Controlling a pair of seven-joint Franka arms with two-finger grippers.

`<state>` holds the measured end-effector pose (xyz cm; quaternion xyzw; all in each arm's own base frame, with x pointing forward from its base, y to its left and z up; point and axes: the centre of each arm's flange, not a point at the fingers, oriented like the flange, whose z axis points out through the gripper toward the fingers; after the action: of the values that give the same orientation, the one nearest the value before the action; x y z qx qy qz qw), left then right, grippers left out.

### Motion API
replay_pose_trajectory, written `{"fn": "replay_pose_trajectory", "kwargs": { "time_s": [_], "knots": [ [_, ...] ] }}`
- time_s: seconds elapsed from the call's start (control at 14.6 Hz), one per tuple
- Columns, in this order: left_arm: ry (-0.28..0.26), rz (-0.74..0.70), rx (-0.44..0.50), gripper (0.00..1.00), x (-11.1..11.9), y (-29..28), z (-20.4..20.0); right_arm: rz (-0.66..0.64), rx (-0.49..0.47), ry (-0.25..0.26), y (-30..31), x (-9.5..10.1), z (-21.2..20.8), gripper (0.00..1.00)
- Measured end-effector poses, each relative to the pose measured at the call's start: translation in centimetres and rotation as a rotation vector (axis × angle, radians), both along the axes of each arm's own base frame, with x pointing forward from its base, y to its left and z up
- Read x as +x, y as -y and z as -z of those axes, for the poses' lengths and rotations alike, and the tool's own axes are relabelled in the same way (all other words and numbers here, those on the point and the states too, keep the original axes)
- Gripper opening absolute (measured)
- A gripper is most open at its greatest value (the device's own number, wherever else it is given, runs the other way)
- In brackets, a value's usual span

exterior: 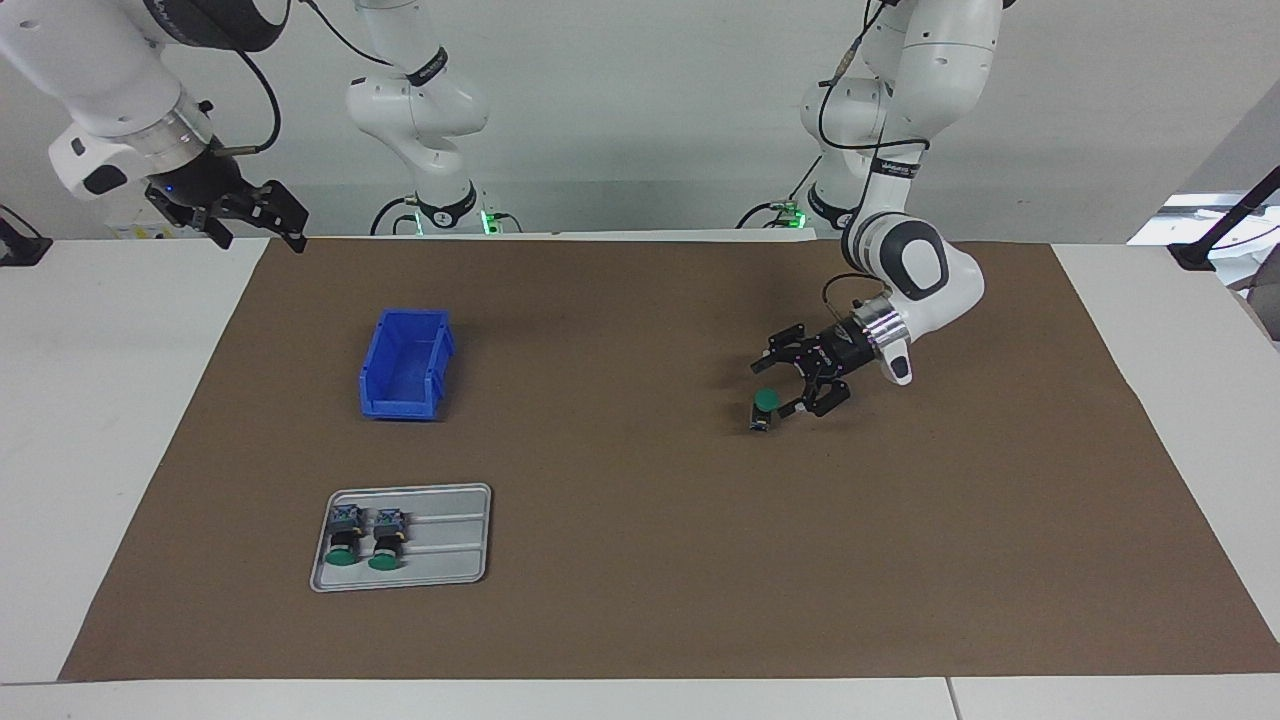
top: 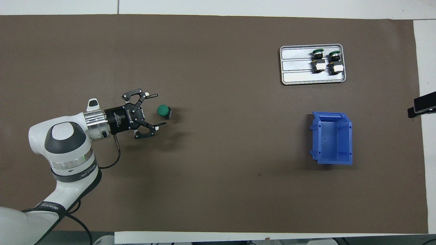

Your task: Place and press button with both arms

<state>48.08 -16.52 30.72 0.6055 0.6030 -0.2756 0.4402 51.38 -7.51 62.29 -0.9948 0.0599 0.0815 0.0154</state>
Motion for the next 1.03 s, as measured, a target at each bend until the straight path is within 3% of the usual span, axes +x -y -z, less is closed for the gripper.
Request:
{"fn": "replay_pose_trajectory", "kwargs": {
  "time_s": [0.34,0.75,1.03],
  "knots": [
    [0.032,0.09,0.169,1.0,1.7,-3.0,-3.9,0.0,0.0,0.0,0.0,0.0,0.0,1.0],
    [0.05,0.309,0.342,1.0,4.6,-5.0,-10.2,0.0,0.0,0.0,0.0,0.0,0.0,1.0],
    [0.129,0.451,0.53,1.0,5.8,-4.4,-13.8,0.0,0.0,0.0,0.0,0.0,0.0,1.0]
  ]
}}
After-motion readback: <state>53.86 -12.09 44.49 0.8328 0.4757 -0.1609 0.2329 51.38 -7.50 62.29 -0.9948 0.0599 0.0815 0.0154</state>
